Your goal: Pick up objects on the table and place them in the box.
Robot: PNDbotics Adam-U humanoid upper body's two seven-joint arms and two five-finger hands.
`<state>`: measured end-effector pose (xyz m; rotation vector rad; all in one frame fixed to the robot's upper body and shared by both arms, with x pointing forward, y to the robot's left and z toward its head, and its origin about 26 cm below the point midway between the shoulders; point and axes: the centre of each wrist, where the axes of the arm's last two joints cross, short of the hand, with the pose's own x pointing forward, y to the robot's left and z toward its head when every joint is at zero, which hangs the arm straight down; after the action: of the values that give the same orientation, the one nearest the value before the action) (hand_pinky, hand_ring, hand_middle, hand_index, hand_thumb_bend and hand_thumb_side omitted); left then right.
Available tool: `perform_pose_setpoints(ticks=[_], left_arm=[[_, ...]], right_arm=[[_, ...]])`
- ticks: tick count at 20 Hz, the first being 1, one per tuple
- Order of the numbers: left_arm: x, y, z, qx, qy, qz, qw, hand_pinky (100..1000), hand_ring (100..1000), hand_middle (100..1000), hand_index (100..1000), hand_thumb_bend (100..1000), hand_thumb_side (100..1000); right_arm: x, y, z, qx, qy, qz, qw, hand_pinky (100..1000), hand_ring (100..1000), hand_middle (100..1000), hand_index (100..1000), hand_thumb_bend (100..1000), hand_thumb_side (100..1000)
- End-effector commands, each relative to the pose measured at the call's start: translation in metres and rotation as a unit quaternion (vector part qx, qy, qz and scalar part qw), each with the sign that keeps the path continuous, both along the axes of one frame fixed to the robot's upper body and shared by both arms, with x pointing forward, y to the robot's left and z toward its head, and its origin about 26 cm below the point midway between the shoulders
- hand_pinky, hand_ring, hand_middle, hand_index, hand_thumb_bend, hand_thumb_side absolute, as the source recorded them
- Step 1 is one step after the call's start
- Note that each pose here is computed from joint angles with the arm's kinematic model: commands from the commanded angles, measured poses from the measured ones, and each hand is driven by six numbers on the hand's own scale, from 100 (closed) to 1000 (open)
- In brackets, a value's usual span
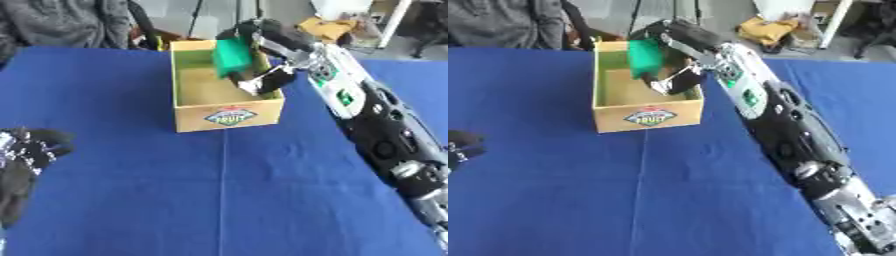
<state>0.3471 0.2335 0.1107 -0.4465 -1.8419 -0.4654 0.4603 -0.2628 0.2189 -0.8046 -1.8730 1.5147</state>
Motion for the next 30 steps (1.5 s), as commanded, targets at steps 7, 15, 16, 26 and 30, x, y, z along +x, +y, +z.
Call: perform_pose_setpoints(ticks=[7,15,16,26,30], left_arm=[[0.003,-0.011,0.015,0.004,-0.022,-0.033,0.999,827,810,582,666,378,1000],[0.003,-0.012,0.014,0.006,-0.021,-0.036,0.999,827,810,581,666,378,1000],[0.003,-0.011,0.014,0.006,-0.021,-0.035,0.999,827,810,581,666,378,1000],[0.002,-0.011,0.014,0.006,-0.020,-0.035,0.999,827,810,580,666,379,1000],[0.002,-0.011,0.013,0.006,-0.019,-0.035,0.999,827,810,580,666,380,1000]], right_arm=[[0.020,-0.039,-0.019,-0.022,0.030,-0.108,0.993,648,614,647,902,100,156],[0.028,-0.057,-0.056,-0.044,0.045,-0.127,0.990,816,885,906,934,100,258],[0.029,-0.059,-0.061,-0.047,0.047,-0.125,0.990,843,911,925,942,100,297],[0.031,-0.063,-0.071,-0.053,0.035,-0.090,0.994,1000,1000,1000,1000,159,800],[0.031,-0.060,-0.062,-0.046,0.016,-0.081,0.995,1000,1000,1000,1000,184,793]])
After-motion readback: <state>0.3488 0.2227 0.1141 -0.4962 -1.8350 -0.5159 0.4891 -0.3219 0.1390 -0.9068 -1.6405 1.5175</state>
